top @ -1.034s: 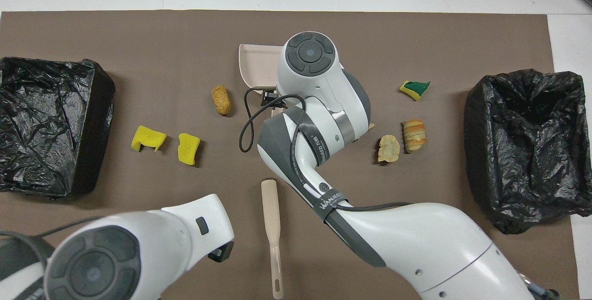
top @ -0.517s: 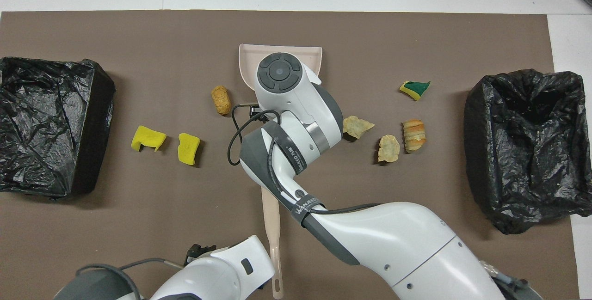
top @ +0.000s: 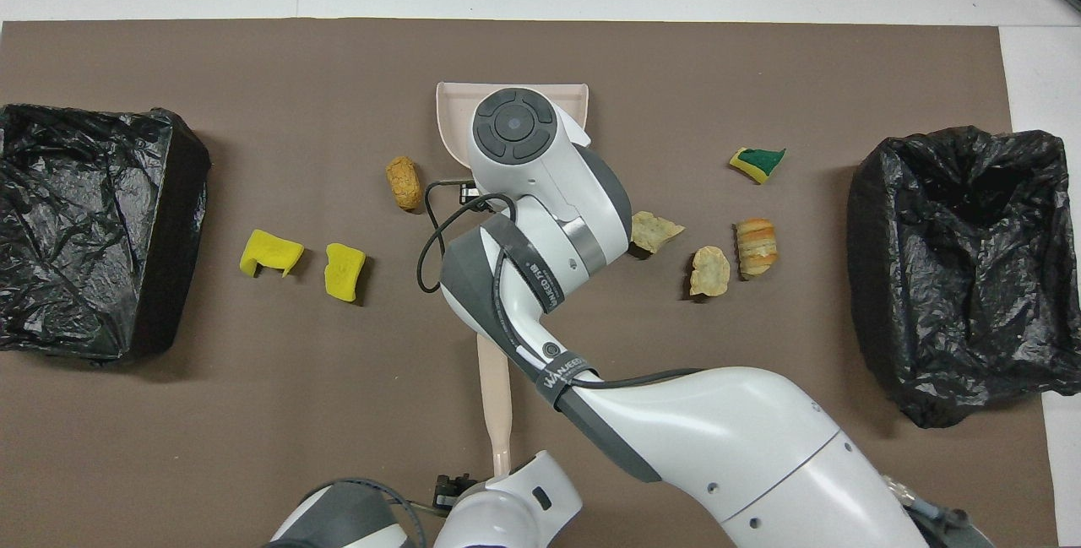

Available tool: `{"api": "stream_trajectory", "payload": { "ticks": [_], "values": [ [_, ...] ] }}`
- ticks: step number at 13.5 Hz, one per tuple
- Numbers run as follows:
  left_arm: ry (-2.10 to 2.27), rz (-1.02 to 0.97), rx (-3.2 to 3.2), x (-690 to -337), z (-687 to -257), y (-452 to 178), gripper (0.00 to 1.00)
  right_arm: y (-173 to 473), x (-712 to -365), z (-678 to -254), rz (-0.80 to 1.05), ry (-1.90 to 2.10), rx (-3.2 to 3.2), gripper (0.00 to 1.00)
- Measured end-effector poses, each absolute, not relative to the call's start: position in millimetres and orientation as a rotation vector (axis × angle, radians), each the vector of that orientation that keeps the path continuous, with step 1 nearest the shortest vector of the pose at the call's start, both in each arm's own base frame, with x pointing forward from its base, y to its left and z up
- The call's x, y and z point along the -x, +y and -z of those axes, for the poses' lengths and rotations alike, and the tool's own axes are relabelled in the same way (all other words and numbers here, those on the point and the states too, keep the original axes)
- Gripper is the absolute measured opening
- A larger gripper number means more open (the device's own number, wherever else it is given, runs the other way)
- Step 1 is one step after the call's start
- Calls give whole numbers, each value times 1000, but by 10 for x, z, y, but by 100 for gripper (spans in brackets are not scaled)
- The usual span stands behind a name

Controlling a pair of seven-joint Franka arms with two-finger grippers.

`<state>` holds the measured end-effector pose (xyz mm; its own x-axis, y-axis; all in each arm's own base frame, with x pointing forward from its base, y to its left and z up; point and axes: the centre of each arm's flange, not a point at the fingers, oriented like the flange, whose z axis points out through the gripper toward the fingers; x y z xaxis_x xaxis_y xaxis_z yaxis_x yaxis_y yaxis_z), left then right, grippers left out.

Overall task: Sweep and dump trash in bin
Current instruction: 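Grasp the dustpan with the right gripper while the left gripper grasps the brush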

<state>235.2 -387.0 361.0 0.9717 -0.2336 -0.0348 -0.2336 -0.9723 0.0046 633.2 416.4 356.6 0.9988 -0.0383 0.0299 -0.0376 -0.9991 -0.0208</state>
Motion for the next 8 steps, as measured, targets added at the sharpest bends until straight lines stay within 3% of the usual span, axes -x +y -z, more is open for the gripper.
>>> {"api": "stream_trajectory", "payload": {
  "ticks": [1, 3, 8],
  "values": [
    [-369, 75, -3132, -2330, -3496, -3899, 100, 4162, -6333, -3588, 51, 60, 3119, 35],
    [-347, 90, -3146, -2308, -3428, -3912, 96, 4130, -6352, -3598, 54, 66, 3120, 31],
    [-280, 92, -3152, -2346, -3435, -3884, 32, 3690, -6571, -3934, 96, 32, 3111, 31]
  ]
}}
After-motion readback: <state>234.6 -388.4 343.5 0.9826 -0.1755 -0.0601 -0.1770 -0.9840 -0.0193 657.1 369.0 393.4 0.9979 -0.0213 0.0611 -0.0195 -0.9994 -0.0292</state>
